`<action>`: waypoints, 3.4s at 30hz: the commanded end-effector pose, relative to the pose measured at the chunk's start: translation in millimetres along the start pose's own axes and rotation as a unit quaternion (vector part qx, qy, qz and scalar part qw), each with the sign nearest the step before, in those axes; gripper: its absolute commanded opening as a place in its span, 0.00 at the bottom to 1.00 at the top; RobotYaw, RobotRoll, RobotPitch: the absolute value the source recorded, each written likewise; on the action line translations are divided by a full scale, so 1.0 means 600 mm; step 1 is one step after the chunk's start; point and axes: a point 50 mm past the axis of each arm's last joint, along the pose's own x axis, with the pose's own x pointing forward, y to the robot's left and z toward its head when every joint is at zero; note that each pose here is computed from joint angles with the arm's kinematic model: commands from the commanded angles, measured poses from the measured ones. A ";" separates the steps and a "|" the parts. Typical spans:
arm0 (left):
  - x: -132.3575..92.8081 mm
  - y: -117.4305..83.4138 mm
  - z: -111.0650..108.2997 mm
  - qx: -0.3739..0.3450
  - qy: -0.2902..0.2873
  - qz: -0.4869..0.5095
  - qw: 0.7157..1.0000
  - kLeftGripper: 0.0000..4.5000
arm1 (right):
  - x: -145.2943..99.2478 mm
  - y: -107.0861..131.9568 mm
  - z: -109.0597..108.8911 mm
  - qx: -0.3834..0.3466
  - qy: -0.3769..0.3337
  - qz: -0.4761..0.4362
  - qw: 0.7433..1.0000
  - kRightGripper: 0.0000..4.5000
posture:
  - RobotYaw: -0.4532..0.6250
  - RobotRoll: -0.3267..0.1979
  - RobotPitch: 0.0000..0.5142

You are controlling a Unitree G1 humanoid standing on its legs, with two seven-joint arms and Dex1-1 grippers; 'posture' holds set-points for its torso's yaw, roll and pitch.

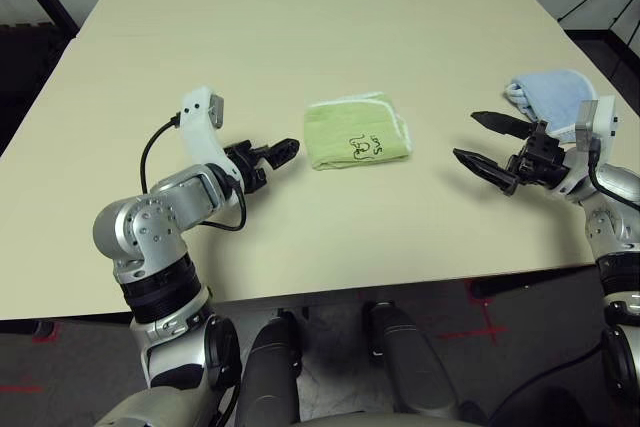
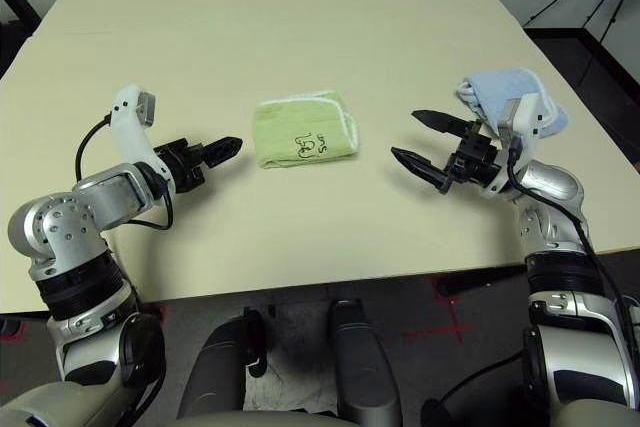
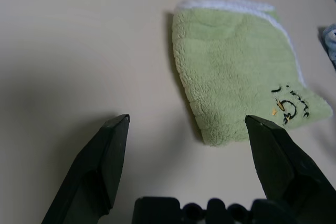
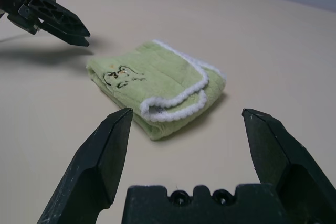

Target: Fold the towel and set it aside.

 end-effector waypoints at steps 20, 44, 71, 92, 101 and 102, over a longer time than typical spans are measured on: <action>0.070 -0.047 -0.029 -0.014 0.064 -0.063 0.996 0.99 | -0.004 -0.005 0.014 -0.014 0.015 0.002 1.000 1.00 | 0.20 0.62 0.36; 0.104 -0.039 -0.055 0.000 0.097 -0.069 0.993 0.07 | -0.013 0.005 0.007 -0.017 0.026 -0.005 0.999 1.00 | 0.17 0.62 0.38; 0.088 -0.046 -0.032 -0.043 0.062 -0.086 0.993 0.72 | -0.009 0.004 -0.004 -0.016 0.031 0.007 0.999 1.00 | 0.19 0.62 0.37; 0.106 -0.044 -0.030 -0.160 0.065 -0.088 0.981 0.61 | -0.012 0.006 -0.008 -0.026 0.041 0.013 0.999 1.00 | 0.18 0.62 0.38; 0.104 -0.044 -0.030 -0.159 0.060 -0.087 0.982 0.00 | -0.011 0.008 -0.010 -0.023 0.042 0.015 0.999 1.00 | 0.19 0.62 0.38; 0.104 -0.045 -0.030 -0.158 0.059 -0.087 0.982 0.00 | -0.010 0.008 -0.010 -0.023 0.042 0.015 0.999 1.00 | 0.19 0.62 0.38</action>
